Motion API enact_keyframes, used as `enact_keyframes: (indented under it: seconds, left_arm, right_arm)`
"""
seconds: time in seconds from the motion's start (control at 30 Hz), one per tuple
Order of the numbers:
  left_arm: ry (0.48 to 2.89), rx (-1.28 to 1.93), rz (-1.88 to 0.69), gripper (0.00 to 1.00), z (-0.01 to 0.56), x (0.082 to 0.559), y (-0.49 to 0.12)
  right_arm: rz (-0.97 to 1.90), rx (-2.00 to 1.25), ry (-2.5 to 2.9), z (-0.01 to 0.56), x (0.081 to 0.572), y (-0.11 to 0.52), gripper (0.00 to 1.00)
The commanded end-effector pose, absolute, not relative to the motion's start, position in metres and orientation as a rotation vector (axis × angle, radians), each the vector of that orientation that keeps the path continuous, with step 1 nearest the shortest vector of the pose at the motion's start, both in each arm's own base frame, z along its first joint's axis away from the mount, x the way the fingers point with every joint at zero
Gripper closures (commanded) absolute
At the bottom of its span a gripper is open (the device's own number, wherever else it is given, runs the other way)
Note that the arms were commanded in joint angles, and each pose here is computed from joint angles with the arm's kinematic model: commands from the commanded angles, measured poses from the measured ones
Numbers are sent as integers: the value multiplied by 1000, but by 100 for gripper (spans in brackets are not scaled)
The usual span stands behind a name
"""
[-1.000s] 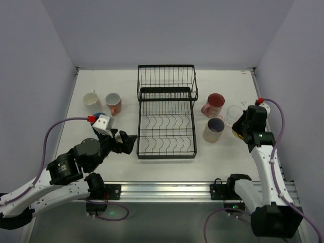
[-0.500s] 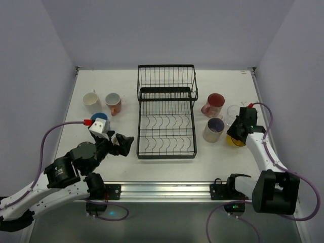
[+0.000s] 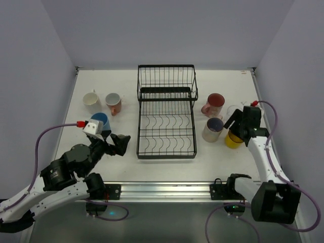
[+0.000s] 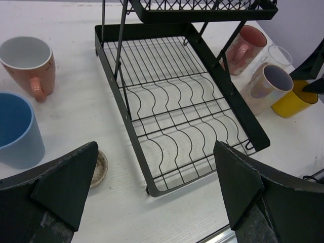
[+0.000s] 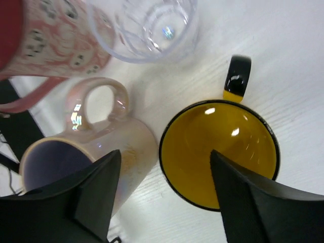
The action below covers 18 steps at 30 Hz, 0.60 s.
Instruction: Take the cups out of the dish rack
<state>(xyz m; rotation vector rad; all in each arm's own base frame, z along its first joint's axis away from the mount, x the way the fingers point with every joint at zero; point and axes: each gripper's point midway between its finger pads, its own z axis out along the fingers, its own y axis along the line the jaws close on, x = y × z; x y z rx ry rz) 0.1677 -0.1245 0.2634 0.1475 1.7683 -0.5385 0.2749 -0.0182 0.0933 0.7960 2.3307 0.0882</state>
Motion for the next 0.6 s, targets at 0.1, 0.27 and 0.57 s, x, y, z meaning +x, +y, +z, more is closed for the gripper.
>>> enact_keyframes:
  seconds: [0.1,0.27,0.57]
  left_arm:
    - [1751,153,-500,0,268,171,-120]
    - [1728,154,-522,0,283,170,-121]
    - [1531,203,-680,0,394,161,-134]
  right_arm:
    - [231,637,2020,206,277,-8,5]
    - [496,290,1678,321,230,41,1]
    - [630,14,1196,460,116,78,1]
